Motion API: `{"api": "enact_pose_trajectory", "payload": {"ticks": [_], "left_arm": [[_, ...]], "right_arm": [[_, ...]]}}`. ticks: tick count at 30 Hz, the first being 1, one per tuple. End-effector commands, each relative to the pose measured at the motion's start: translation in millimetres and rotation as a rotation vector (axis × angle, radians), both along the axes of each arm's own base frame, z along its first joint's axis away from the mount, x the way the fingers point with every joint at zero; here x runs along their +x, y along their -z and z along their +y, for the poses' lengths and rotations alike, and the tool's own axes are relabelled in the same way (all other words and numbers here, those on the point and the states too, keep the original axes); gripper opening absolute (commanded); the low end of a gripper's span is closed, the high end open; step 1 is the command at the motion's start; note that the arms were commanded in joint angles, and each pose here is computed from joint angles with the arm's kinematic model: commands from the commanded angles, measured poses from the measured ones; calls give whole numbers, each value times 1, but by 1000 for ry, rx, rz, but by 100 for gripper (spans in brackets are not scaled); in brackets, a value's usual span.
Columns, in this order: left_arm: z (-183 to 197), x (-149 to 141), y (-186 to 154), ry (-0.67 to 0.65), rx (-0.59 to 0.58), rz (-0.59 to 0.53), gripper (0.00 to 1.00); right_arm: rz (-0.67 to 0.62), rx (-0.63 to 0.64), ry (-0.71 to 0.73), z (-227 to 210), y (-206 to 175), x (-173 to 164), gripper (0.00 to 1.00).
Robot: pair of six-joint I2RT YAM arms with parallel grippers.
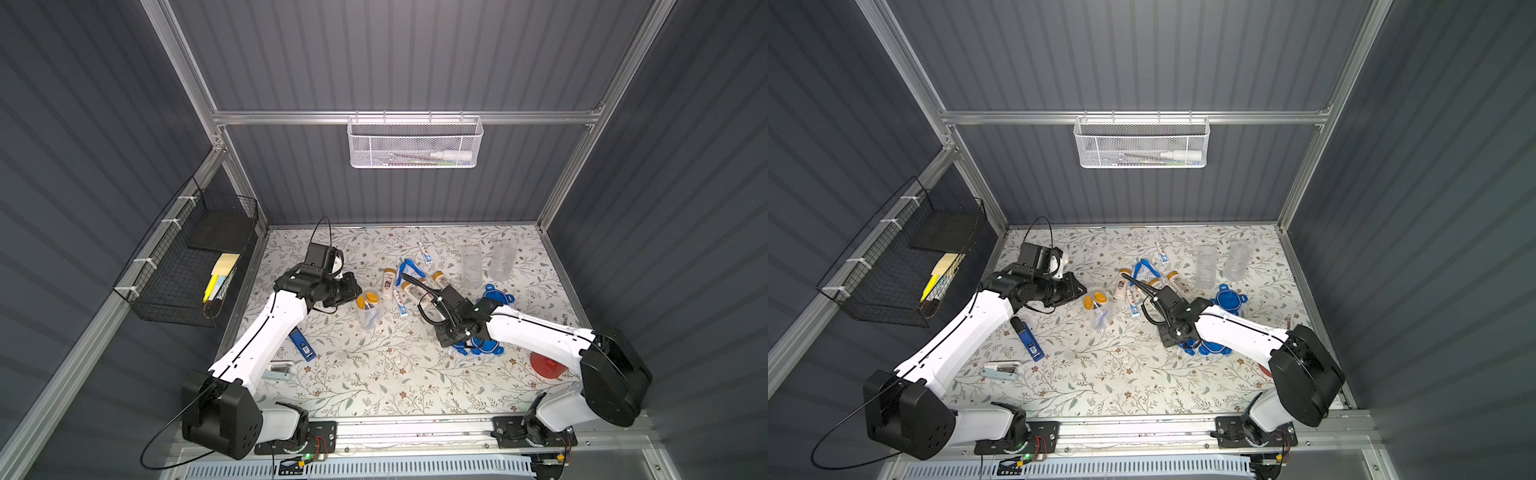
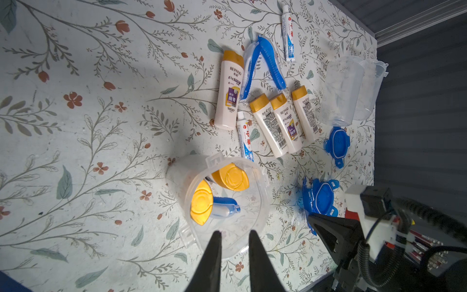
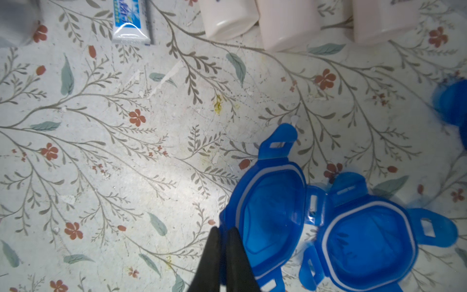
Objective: Take out toiletry kits
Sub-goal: Place the lid at the center of the board.
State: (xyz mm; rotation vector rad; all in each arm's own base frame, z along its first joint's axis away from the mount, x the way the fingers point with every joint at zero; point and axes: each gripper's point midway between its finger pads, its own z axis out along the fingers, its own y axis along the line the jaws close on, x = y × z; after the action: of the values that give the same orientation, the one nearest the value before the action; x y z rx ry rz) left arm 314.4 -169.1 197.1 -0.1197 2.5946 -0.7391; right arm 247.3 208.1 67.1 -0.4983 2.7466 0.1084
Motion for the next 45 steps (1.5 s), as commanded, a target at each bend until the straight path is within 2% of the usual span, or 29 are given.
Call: {"api": "enact_pose_trajectory", "payload": {"ticks": [1,7,12,15,18,25,30,35,40,45], "left_arm": [[2,0,-5,2,1,-12,22],[2,0,-4,1,2,-8,22],[2,1,-3,1,3,-9,23],[2,1,-4,2,0,-8,24],[2,2,-4,3,0,-8,25],[3,2,-5,1,5,-12,26],[6,1,-1,-1,30,-1,34],[24,-3,14,-33,133,27,41],[24,-4,26,-21,151,52,46],[20,2,39,-6,154,78,46]], "right_arm": [[-26,-32,24,-5,1,8,0],[-7,-57,49,-13,11,12,1],[2,-32,70,-15,13,17,21],[11,26,67,-8,10,18,38],[11,62,61,-2,6,20,47],[1,139,39,12,-12,22,49],[-43,246,-20,31,-39,25,50],[-72,324,-46,42,-61,27,51],[-57,364,-53,48,-68,25,50],[-69,393,-54,52,-72,27,51]]}}
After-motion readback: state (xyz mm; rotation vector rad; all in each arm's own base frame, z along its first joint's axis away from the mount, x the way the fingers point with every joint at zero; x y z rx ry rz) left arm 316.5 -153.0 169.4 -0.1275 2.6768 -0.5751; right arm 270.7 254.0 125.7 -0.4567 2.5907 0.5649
